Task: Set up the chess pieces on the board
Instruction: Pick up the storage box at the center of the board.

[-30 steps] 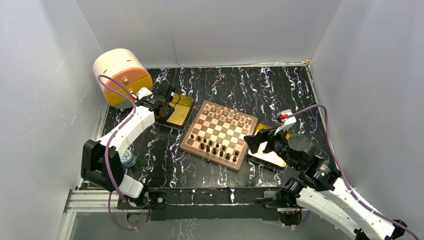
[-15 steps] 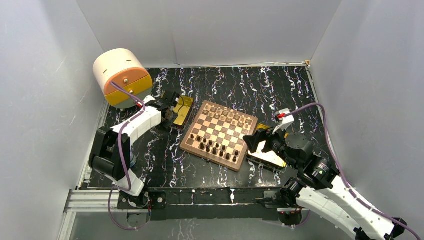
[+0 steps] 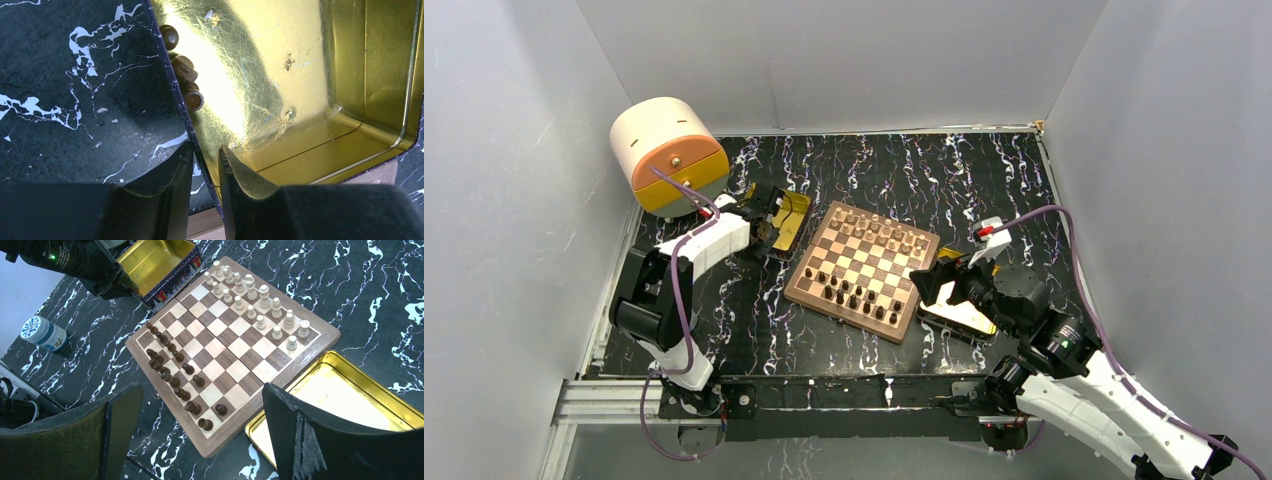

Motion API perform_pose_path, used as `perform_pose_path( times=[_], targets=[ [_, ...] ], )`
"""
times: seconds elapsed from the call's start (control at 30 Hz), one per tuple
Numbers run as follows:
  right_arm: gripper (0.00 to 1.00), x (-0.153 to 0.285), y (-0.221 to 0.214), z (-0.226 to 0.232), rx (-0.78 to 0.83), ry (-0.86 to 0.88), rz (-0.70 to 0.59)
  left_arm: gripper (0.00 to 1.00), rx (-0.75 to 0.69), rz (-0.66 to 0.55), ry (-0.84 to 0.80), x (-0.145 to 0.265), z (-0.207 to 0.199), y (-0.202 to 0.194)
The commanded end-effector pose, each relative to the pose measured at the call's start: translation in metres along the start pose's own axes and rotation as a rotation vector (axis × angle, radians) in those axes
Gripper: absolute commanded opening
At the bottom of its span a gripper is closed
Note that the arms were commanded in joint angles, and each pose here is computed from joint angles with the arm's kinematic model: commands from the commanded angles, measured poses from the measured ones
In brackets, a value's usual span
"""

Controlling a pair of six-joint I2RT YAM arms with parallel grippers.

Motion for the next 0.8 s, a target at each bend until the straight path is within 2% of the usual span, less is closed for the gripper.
perform_pose_path(
  times=[0.0, 0.13, 0.4, 0.77],
  targets=[
    [0.99, 0.002, 0.03, 0.003, -0.005, 0.01, -0.099, 0.22, 0.023, -0.053, -0.007, 0.004, 0.0, 0.014],
    [0.99, 0.0, 0.028, 0.005, -0.006, 0.017, -0.093, 0.14, 0.022, -0.075, -0.003, 0.007, 0.0, 0.021],
    [0.99, 0.001, 0.028, 0.005, -0.01, 0.025, -0.094, 0.06, 0.039, -0.079, 0.0, 0.013, 0.006, 0.027],
    [0.99, 0.001, 0.026, 0.007, -0.019, 0.035, -0.094, 0.0, -0.051, -0.233, -0.051, 0.048, -0.006, 0.072]
  ],
)
Point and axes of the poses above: each gripper's point midway between its finger pads, its own x axis back along the fingers, its own z axis along the line the jaws close on, y = z × x, the point moved 5 cm from there along x, back along the fingers, and after that the axes turned 13 degrees about x, right-handed, at the moved point
